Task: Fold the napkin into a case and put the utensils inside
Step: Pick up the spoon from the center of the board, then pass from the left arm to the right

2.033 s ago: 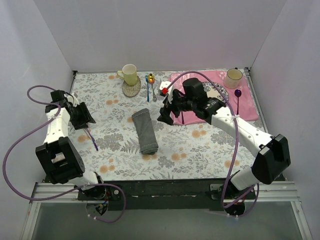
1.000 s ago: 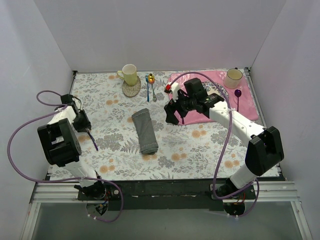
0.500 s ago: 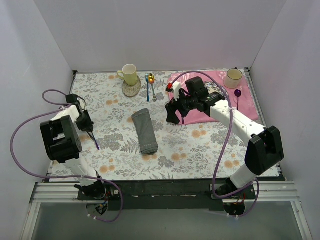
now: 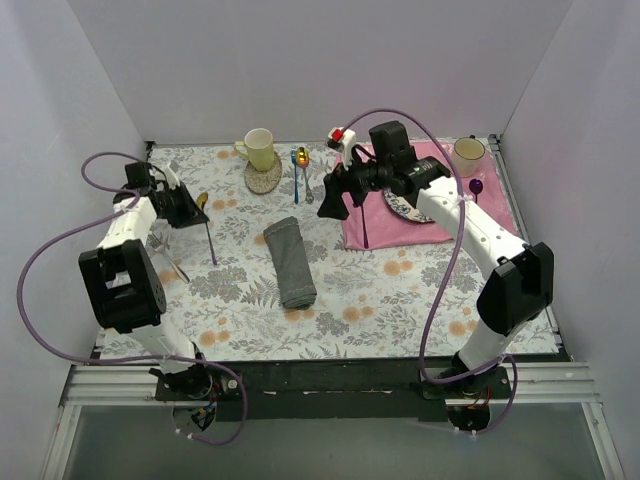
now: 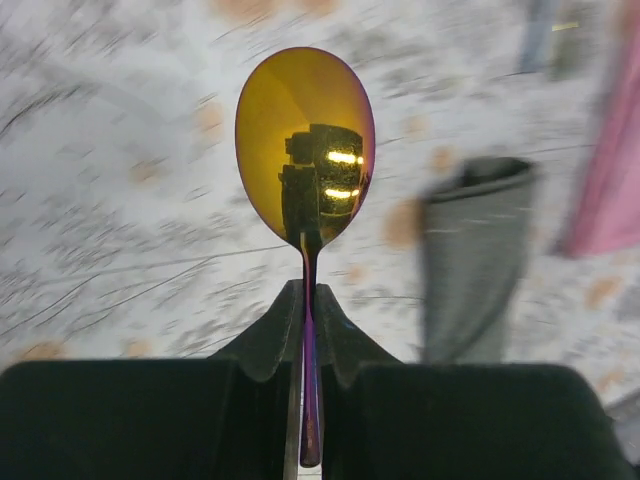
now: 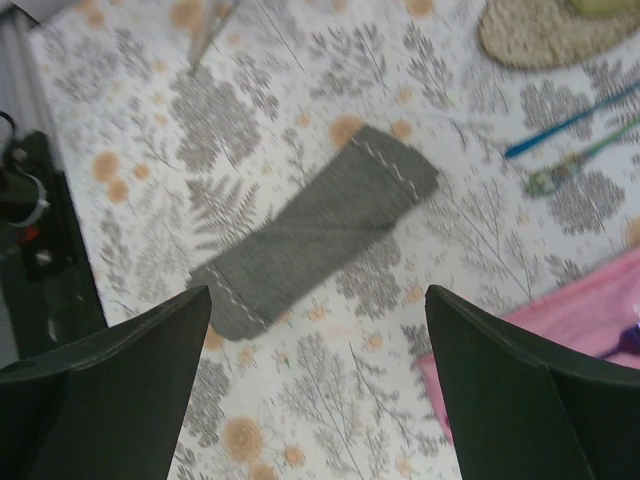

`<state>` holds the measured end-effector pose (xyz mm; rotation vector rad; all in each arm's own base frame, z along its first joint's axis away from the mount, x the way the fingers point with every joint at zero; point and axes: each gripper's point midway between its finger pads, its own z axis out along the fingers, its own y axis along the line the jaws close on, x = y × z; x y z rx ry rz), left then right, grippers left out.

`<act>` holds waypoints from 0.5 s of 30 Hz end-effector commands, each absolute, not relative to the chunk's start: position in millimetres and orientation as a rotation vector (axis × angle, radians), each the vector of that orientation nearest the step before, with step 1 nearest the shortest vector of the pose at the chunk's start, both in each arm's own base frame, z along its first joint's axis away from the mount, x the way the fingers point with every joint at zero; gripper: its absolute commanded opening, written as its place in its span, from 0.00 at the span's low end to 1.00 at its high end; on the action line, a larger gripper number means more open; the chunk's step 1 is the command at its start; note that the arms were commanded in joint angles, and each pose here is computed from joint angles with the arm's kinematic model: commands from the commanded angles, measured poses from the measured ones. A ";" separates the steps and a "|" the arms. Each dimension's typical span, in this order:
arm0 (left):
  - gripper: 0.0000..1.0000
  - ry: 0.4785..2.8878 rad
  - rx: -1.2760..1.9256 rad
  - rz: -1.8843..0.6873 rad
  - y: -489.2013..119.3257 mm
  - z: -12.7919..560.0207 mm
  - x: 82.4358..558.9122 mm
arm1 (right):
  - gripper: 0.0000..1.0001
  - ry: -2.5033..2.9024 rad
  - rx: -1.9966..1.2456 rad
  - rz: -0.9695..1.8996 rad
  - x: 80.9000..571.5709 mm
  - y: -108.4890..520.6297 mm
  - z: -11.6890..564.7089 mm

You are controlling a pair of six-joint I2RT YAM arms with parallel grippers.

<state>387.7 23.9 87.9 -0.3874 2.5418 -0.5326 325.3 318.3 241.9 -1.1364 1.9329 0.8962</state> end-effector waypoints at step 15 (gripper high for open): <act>0.00 1.522 0.485 -1.486 -152.7 411.5 327.1 | 0.89 1.462 -0.965 1.790 274.8 414.4 394.3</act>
